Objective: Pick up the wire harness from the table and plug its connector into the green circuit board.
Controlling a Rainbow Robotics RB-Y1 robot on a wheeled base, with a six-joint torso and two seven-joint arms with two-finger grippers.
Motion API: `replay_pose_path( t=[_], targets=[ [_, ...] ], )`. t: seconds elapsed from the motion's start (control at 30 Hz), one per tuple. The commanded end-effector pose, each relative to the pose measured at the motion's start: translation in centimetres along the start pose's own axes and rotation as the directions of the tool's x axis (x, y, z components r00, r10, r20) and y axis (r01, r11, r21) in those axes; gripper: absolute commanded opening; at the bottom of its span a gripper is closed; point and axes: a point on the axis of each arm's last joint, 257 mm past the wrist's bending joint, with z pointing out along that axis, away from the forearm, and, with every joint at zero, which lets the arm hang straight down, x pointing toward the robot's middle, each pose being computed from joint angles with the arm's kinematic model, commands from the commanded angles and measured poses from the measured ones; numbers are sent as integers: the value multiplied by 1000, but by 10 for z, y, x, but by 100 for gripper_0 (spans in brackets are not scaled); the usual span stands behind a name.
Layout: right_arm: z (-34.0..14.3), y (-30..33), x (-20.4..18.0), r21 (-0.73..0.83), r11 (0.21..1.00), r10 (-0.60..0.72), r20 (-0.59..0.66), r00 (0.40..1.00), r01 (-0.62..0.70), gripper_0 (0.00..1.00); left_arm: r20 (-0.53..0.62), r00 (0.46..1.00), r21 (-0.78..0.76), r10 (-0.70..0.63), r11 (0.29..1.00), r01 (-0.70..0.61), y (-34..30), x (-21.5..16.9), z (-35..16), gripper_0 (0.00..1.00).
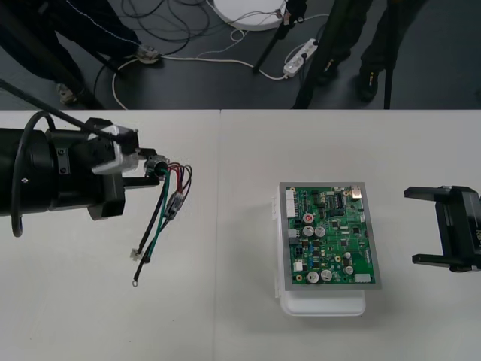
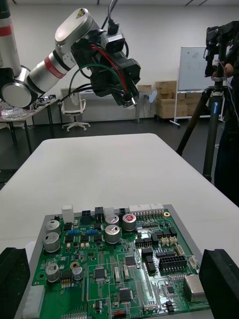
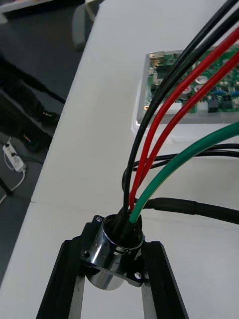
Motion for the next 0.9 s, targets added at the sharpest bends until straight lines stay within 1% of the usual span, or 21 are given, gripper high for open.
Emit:
replay_pose_path(
  t=[0.03, 0.3, 0.37, 0.7, 0.8, 0.9],
  targets=[
    [3, -19, -17, -5, 999, 46, 11, 999, -46, 100, -30, 993, -41, -111, 993, 110, -5, -6, 6, 0],
    [9, -22, -28, -15, 998, 58, 35, 998, -58, 100, -113, 978, -60, -176, 984, 170, -14, 2, 23, 0],
    [12, -21, -35, -30, 996, 89, 44, 995, -88, 100, -128, 973, -79, -192, 980, 183, -13, 3, 28, 0],
    [20, -18, -62, -94, 976, 204, 56, 977, -198, 100, -102, 949, -184, -300, 943, 278, 9, -11, 44, 0],
    [22, -19, -69, -115, 973, 205, 39, 978, -199, 100, -104, 940, -207, -324, 932, 298, 14, -14, 48, 0],
    [26, -17, -76, -140, 962, 242, 23, 970, -236, 100, -114, 934, -232, -339, 923, 307, 18, -16, 51, 0]
  ],
)
